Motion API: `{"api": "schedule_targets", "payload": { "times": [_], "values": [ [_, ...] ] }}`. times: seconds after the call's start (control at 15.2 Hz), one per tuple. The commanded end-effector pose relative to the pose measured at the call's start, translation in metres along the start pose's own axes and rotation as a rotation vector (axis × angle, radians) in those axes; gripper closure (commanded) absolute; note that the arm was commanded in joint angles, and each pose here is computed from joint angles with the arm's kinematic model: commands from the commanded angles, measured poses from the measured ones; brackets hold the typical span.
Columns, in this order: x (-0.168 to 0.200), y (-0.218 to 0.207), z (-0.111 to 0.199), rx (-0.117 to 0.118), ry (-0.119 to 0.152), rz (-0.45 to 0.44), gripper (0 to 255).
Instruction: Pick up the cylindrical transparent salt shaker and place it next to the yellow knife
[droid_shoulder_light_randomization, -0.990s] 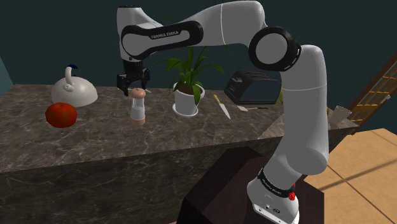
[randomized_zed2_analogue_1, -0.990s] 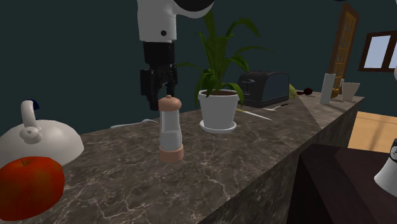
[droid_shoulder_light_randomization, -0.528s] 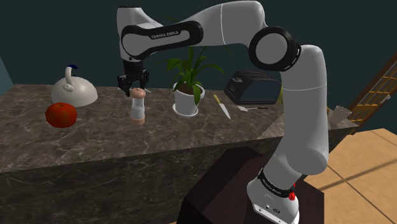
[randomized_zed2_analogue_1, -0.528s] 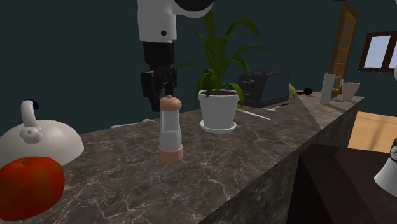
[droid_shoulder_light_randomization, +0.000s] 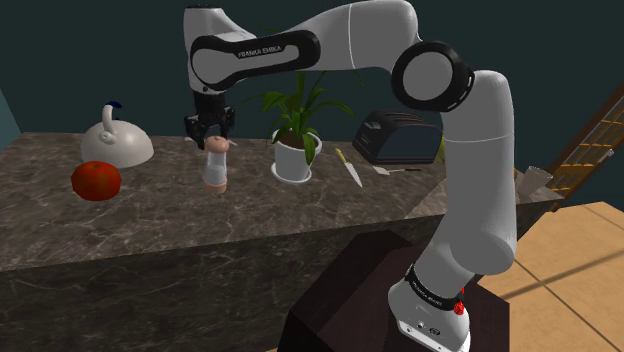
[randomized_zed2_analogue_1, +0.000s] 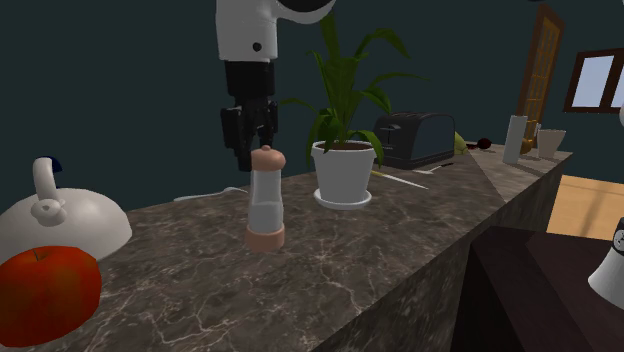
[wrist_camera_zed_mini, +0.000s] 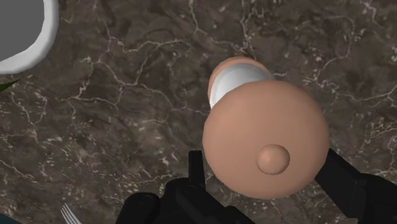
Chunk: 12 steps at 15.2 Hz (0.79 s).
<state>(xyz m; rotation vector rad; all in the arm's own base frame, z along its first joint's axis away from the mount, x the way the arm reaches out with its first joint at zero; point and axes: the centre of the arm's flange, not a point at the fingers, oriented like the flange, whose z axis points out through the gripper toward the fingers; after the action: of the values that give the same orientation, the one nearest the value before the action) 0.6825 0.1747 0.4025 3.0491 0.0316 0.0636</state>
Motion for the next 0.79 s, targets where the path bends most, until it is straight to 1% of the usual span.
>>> {"api": "schedule_targets", "payload": {
  "times": [0.0, 0.73],
  "values": [
    [0.000, 0.000, -0.009, 0.000, 0.000, 0.000, 255],
    [0.003, 0.005, -0.067, 0.000, 0.000, 0.000, 255]
  ]
}}
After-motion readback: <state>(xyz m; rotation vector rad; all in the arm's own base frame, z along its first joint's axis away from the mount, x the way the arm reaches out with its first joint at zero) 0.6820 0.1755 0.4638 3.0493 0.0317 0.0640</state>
